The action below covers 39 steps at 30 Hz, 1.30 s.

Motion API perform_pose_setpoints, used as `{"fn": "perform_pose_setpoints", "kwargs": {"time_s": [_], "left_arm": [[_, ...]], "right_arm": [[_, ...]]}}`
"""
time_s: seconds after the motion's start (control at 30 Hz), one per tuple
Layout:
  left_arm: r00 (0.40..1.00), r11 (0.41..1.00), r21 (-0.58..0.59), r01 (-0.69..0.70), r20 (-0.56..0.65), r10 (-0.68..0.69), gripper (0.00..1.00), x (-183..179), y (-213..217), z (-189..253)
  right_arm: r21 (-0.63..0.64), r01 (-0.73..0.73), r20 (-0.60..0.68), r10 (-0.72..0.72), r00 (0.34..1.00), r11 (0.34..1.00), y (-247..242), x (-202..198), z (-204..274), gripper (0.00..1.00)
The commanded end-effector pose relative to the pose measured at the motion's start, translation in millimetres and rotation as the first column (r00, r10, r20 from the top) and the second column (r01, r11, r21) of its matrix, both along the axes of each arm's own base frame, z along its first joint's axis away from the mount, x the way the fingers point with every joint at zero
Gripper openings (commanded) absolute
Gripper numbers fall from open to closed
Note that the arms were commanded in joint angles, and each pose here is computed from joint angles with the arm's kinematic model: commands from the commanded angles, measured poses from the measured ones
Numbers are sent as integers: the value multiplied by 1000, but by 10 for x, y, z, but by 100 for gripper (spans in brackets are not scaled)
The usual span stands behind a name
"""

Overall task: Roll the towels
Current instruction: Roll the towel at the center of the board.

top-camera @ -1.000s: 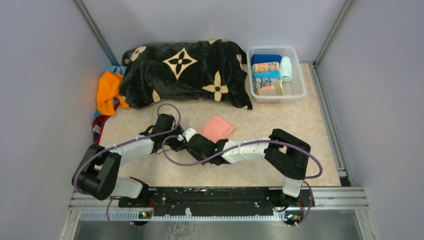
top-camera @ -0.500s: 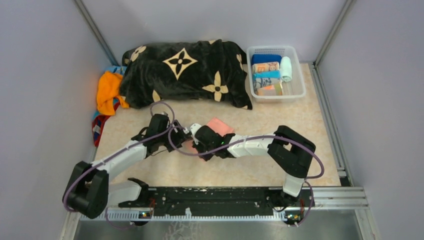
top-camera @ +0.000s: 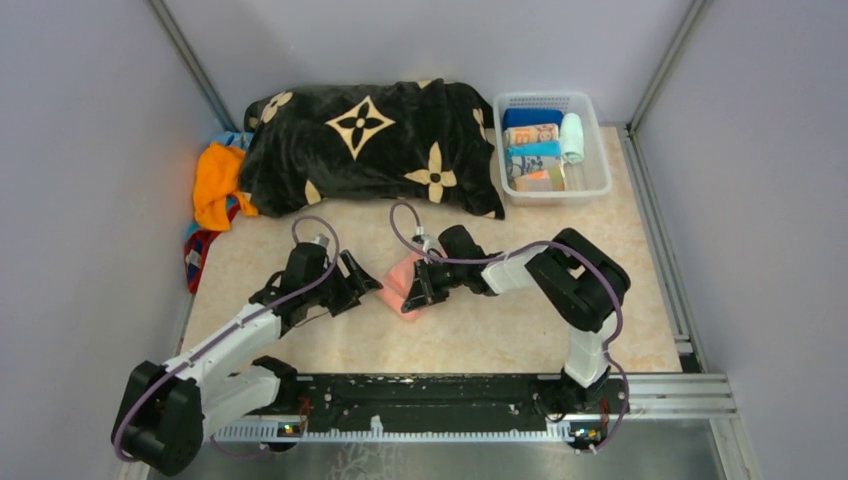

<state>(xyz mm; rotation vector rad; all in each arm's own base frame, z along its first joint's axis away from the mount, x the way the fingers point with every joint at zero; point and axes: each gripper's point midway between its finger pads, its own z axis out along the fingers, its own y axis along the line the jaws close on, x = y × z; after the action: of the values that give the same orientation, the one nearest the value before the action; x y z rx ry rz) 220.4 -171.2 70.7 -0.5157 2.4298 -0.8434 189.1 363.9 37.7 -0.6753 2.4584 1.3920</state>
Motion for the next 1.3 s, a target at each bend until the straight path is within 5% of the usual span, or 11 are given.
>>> {"fn": "perform_pose_setpoints", "kwargs": {"time_s": [0.0, 0.3, 0.57, 0.73, 0.87, 1.07, 1.27], "left_arm": [[999, 996, -85, 37, 15, -36, 81, 20, -146, 10], [999, 995, -89, 38, 5, -38, 73, 219, -249, -112], [994, 999, -12, 31, -105, -32, 53, 315, -248, -409], [986, 1000, 17, 23, -165, -19, 48, 256, -209, -566], [984, 999, 36, 12, -176, -6, 47, 246, -173, -592], [982, 999, 41, 11, -190, -3, 47, 219, -166, -611], [981, 999, 40, 9, -193, -1, 47, 213, -164, -615]], "right_arm": [[127, -16, -146, 35, 989, 992, 30, -52, 82, 0], [144, 80, -288, -35, 957, 986, -109, 55, -78, 1], [92, 92, -204, -72, 976, 992, -176, 134, -20, 13], [13, 101, -16, -101, 995, 995, -274, 222, 190, 31], [-159, 150, 262, -105, 959, 976, -399, 309, 389, 41], [-311, 209, 606, 24, 795, 927, -365, 242, 655, 49], [-388, 217, 732, 156, 664, 896, -158, 121, 731, 50]]}}
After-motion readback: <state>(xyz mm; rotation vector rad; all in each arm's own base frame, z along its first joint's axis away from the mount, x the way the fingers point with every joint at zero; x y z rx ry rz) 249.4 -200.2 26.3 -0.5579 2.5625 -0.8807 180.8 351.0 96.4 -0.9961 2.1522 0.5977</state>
